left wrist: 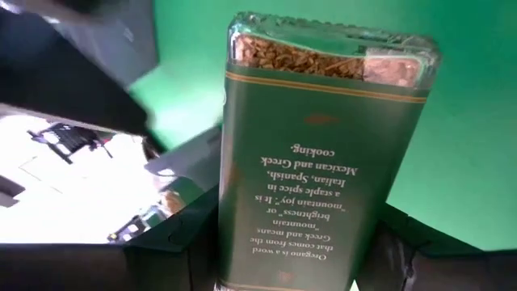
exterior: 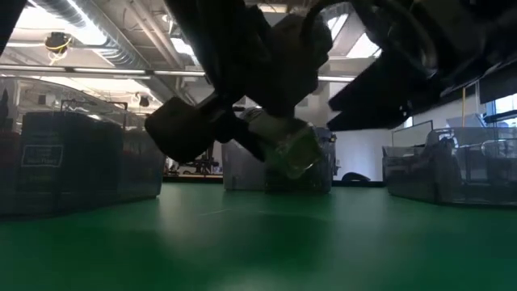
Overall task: Sort spices by type
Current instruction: Put the green seasoning bottle into the top black bin
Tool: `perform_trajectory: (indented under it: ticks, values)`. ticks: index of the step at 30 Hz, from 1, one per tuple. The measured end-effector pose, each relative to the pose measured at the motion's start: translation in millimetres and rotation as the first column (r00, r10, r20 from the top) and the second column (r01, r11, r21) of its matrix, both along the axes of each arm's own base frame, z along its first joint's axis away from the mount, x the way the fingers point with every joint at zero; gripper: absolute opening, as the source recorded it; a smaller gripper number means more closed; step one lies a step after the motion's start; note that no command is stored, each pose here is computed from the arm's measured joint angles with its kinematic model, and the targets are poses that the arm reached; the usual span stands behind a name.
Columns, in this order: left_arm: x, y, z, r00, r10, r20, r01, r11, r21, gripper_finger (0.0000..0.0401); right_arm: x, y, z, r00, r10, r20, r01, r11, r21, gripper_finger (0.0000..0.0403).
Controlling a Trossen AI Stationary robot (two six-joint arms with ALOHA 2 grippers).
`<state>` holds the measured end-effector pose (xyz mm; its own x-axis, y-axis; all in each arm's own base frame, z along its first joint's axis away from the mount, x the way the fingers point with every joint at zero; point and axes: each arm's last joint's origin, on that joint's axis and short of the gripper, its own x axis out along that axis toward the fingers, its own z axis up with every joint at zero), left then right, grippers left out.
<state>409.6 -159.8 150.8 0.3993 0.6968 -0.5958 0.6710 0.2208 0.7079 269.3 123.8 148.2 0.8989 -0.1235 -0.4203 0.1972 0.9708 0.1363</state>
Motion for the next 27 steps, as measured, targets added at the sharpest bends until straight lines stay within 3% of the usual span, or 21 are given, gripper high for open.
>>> perform_trajectory:
  ticks: [5, 12, 16, 27]
  values:
    - [-1, -3, 1, 1.000, -0.027, -0.013, 0.028, 0.999, 0.022, 0.0204, 11, 1, -15, 1.000, 0.015, -0.012, -0.015, 1.000, 0.016, 0.0351]
    - [-1, -6, 2, 0.999, -0.042, -0.012, 0.042, 0.999, 0.033, 0.0204, 21, 6, -2, 0.998, 0.002, 0.056, -0.013, 0.982, 0.190, 0.0351]
    - [1, -8, 2, 0.998, -0.063, -0.008, 0.064, 0.996, 0.055, 0.0204, 27, 5, -1, 0.998, -0.020, 0.058, 0.007, 0.973, 0.229, 0.0351]
    - [1, -13, 6, 0.996, -0.081, 0.020, 0.079, 0.992, 0.102, 0.0204, 27, 3, -17, 0.999, -0.035, -0.042, 0.045, 0.967, 0.251, 0.0351]
